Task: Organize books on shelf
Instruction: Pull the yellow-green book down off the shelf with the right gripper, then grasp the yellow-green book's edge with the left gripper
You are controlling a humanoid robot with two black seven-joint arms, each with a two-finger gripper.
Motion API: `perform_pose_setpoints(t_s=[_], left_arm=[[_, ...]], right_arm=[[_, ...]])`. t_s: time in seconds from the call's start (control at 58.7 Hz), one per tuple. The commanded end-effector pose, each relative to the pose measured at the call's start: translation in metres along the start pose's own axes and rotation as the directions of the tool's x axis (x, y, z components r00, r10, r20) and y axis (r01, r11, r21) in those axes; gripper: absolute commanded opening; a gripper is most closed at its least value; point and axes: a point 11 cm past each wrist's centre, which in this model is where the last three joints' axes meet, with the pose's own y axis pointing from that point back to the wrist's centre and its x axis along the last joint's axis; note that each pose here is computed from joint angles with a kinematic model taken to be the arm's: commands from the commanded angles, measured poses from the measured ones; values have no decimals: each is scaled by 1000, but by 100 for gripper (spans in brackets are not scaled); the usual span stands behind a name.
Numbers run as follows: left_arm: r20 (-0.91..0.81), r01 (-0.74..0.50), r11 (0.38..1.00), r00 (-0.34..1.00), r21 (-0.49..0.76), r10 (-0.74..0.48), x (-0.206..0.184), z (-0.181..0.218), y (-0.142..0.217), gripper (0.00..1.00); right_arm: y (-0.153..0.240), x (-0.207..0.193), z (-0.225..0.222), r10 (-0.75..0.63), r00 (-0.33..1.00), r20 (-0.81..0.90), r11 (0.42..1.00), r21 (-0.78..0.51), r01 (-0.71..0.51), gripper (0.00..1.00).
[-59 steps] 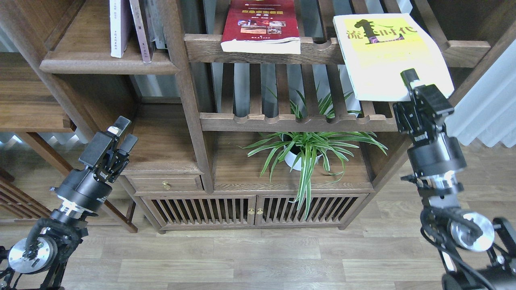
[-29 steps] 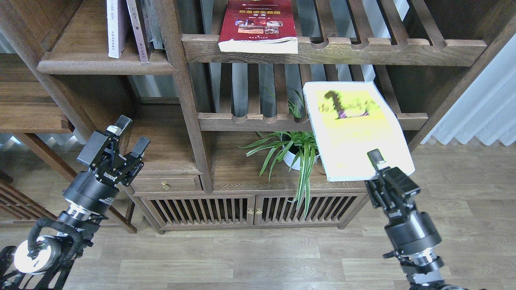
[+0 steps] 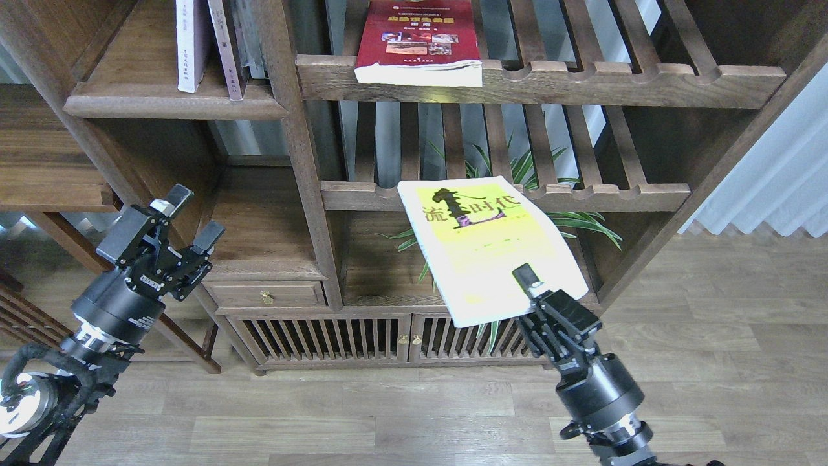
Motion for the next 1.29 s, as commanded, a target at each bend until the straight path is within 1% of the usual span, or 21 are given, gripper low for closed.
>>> perform_pose_setpoints(t_s=[0.0,0.272,0.34,0.375,0.46,0.545,0.698,0.766,0.851,1.004,1.055,1.124,1.209,1.26,1.277], left_arm=[[0,-2,1000,1000,0,2,1,0,0,100],[-1,-5,1000,1000,10,5,1,-2,-1,100],[31,-30,999,999,28,29,5,-3,1,100],[72,-65,997,996,52,61,10,-4,3,100],[95,-78,995,993,66,71,11,-5,3,100],[92,-37,997,995,72,30,0,-4,-9,99],[-21,70,996,997,53,-69,-19,-7,-24,99],[-59,98,994,994,39,-96,-24,-5,-29,99],[-83,104,994,992,46,-100,-23,-10,-31,99],[-124,91,988,989,122,-76,-13,-37,-44,98],[-139,92,987,988,130,-73,-10,-43,-47,96],[-178,94,986,982,135,-69,-3,-56,-49,89],[-188,96,985,980,142,-69,-1,-62,-52,88],[-188,93,984,980,149,-65,0,-63,-52,86],[-188,94,984,980,151,-65,0,-63,-52,83]], right_arm=[[-12,2,16,-14,1000,16,998,-67,15,5],[-40,-5,33,-83,995,54,992,-92,88,6],[-43,-4,36,-86,995,58,991,-96,91,6],[-43,-3,37,-84,995,58,991,-98,89,6],[-45,-2,37,-83,995,54,991,-101,88,6],[-48,0,37,-81,995,50,991,-102,86,6],[-52,2,39,-84,995,59,991,-98,90,6],[-52,2,41,-84,995,59,991,-102,90,6],[-54,2,45,-87,994,62,990,-109,94,6],[-61,1,50,-102,993,64,988,-112,109,6],[-63,0,52,-109,992,62,987,-114,115,6],[-66,-2,56,-117,991,59,985,-119,124,6],[-67,-3,59,-123,991,62,984,-124,130,6],[-67,-3,62,-122,990,65,983,-133,130,6],[-67,-3,63,-122,990,66,982,-135,130,6]])
